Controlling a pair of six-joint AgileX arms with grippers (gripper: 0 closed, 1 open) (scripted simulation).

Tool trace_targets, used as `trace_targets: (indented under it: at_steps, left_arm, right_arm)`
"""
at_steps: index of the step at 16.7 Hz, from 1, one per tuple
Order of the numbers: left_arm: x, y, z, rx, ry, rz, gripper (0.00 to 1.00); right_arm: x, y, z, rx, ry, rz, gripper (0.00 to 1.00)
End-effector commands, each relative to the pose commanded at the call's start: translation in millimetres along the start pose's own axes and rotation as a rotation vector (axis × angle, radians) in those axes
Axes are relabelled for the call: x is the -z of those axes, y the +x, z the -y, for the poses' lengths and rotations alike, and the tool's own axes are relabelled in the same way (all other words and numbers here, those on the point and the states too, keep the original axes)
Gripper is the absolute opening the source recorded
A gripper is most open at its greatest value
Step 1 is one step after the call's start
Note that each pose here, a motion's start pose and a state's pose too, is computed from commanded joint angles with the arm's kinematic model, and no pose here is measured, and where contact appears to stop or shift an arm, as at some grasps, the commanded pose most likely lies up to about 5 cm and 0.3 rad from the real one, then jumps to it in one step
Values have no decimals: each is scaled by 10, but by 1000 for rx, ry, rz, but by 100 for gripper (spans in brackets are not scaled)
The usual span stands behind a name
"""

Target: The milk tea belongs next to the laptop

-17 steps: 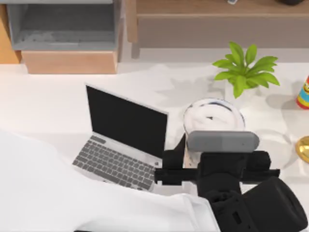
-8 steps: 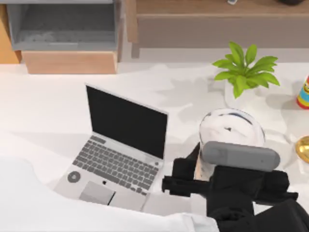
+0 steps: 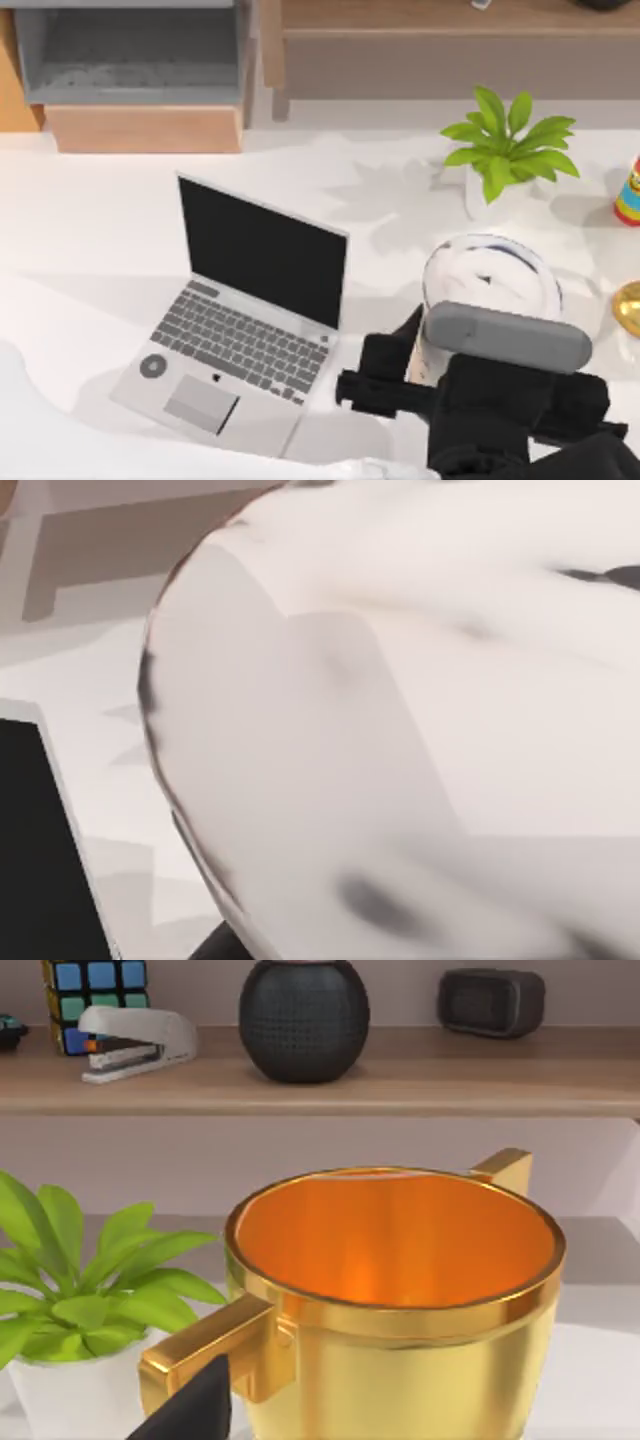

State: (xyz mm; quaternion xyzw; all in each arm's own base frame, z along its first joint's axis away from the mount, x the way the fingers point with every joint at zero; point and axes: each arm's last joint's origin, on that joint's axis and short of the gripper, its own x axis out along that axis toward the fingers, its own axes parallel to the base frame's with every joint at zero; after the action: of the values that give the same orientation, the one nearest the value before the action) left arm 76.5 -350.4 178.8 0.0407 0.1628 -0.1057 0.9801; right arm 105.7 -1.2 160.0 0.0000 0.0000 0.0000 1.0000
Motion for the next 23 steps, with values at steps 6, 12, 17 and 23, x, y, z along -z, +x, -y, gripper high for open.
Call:
trace_targets:
  at_steps: [6,12,17,23]
  left_arm:
    - [36,14,-32,3,4,-2,0]
    - [136,131,-41,-28,-5,3,0]
    - [249,285,-20,-71,-34,14,0]
    - [391,613,-56,-157,-109,30,0]
  right_arm:
    - [0,0,0,0,0,0,100]
    - [0,0,0,0,0,0,100]
    - [0,0,0,0,0,0,100]
    - [0,0,0,0,0,0,100]
